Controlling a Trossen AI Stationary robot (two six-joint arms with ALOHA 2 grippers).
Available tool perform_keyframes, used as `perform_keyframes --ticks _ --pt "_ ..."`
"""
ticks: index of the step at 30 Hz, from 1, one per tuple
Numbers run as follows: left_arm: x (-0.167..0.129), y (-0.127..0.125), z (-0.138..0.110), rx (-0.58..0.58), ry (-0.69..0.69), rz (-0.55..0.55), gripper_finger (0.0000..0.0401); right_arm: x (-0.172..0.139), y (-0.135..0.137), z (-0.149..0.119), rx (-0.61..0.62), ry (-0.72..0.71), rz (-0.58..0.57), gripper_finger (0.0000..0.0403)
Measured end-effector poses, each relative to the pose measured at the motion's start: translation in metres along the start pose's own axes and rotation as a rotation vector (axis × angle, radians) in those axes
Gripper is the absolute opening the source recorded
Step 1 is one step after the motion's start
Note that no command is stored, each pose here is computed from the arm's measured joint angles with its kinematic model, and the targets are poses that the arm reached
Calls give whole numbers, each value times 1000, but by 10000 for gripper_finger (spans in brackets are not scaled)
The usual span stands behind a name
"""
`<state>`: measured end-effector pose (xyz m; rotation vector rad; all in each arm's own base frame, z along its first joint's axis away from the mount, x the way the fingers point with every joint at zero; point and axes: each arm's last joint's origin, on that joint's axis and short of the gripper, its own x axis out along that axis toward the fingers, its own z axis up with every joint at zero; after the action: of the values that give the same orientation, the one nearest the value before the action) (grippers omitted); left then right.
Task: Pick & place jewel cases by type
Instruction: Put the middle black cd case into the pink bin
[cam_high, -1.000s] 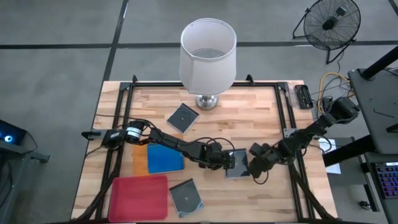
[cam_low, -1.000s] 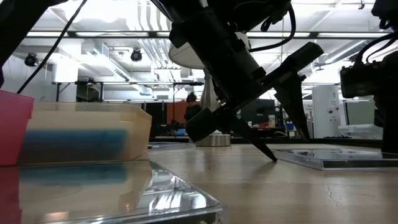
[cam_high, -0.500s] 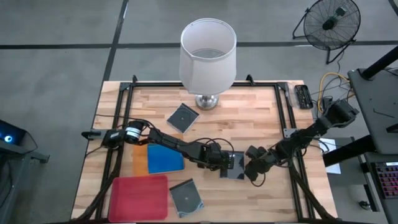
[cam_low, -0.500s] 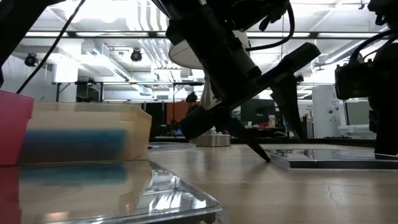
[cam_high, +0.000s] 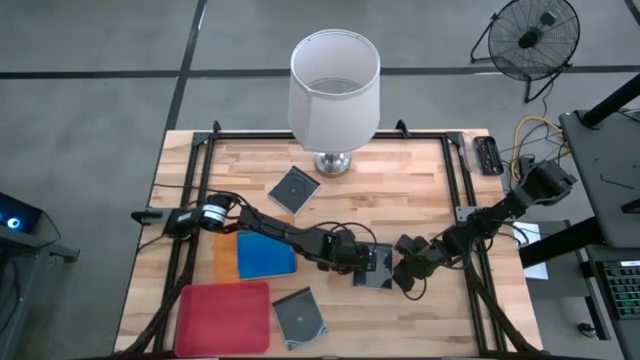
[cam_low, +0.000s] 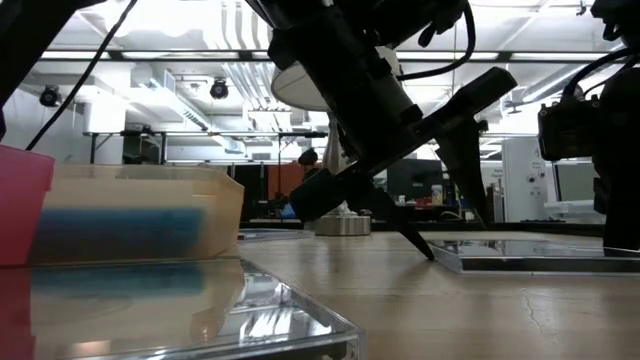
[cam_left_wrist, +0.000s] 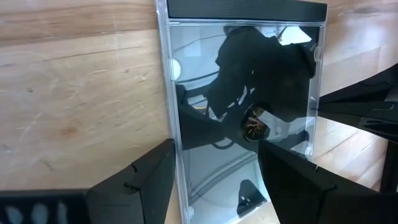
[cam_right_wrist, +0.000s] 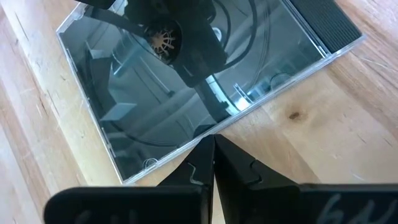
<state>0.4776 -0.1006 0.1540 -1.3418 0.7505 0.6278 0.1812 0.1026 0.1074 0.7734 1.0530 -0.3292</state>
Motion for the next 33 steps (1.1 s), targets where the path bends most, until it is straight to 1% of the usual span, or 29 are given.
perform_keyframes --ticks 12,22,33 --pt "-2 -2 0 -19 -2 2 208 1 -3 -1 0 2 -7 8" --pt "-14 -6 1 -16 3 -9 208 1 -4 -1 11 0 -11 8" --pt "-17 -8 0 -14 25 -7 208 1 -5 -2 18 2 -13 8"
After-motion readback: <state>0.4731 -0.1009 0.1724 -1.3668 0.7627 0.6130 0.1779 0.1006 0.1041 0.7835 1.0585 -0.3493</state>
